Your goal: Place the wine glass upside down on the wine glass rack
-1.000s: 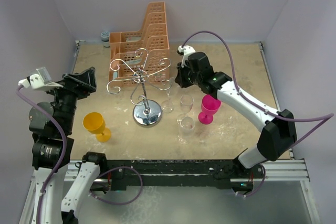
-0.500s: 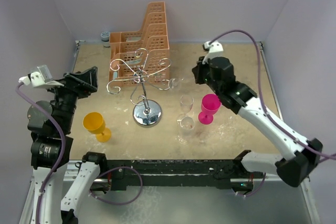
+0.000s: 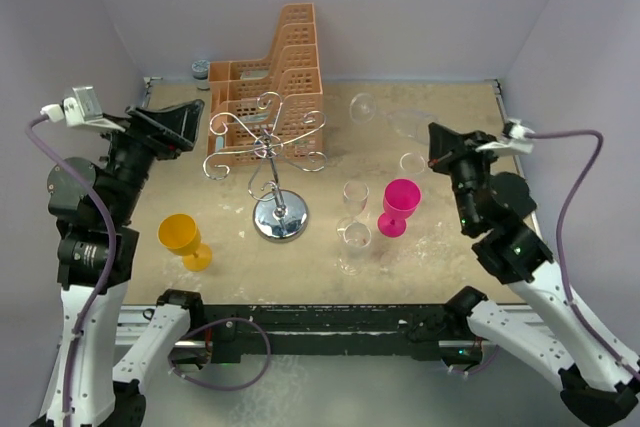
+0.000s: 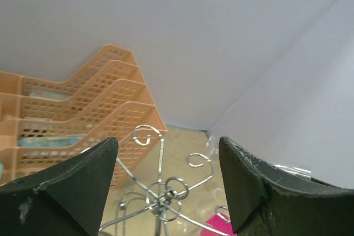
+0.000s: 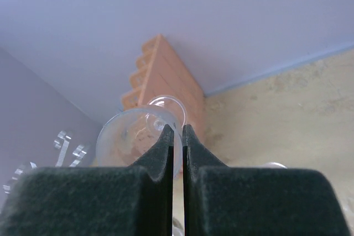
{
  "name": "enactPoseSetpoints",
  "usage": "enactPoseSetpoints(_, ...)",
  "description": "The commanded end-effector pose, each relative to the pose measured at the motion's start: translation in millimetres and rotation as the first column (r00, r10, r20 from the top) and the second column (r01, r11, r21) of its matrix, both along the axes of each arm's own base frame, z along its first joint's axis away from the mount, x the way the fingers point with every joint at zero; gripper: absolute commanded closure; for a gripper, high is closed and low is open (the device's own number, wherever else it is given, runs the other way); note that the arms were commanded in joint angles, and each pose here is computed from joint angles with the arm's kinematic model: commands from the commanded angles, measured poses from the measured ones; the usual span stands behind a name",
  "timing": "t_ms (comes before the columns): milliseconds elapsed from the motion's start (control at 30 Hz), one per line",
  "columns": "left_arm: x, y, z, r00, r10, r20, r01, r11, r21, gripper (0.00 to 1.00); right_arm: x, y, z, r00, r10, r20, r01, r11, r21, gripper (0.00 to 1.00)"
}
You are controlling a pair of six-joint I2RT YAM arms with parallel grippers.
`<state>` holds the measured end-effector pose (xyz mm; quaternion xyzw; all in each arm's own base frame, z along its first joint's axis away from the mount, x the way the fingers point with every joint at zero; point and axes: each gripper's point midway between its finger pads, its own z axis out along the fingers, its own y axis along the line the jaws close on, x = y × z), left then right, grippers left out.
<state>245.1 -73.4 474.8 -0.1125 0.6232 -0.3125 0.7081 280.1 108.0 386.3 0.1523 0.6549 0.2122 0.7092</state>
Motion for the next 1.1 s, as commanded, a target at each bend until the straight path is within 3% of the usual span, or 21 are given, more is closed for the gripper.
enactPoseSetpoints(0,2,-27,40,0.979,-0.162,0.125,0.179,0.975,-0.133,0.3,-29,-21,81,0.962,-0.031,0.271,-0.045,0.962,0.27,1.0)
enactPoseSetpoints(200,19,-63,56,0.903,-0.391,0.179,0.428,0.857,-0.287,0.3,-47,4,115,0.883,0.096,0.46,-0.259,0.916,0.305,1.0)
enactPoseSetpoints(367,33,-90,56,0.847,-0.504,0.167,0.525,0.746,-0.411,0.3,-57,18,133,0.806,0.148,0.572,-0.404,0.846,0.349,1.0)
enactPoseSetpoints(500,35,-121,50,0.812,-0.557,0.173,0.566,0.681,-0.464,0.3,-51,33,139,0.782,0.179,0.598,-0.462,0.81,0.362,1.0)
enactPoseSetpoints(833,38,-152,55,0.801,-0.547,0.245,0.562,0.543,-0.624,0.33,-42,55,144,0.75,0.235,0.618,-0.549,0.744,0.382,1.0)
enactPoseSetpoints(1067,45,-165,47,0.832,-0.515,0.207,0.502,0.54,-0.676,0.41,-41,64,143,0.741,0.268,0.616,-0.581,0.715,0.388,1.0)
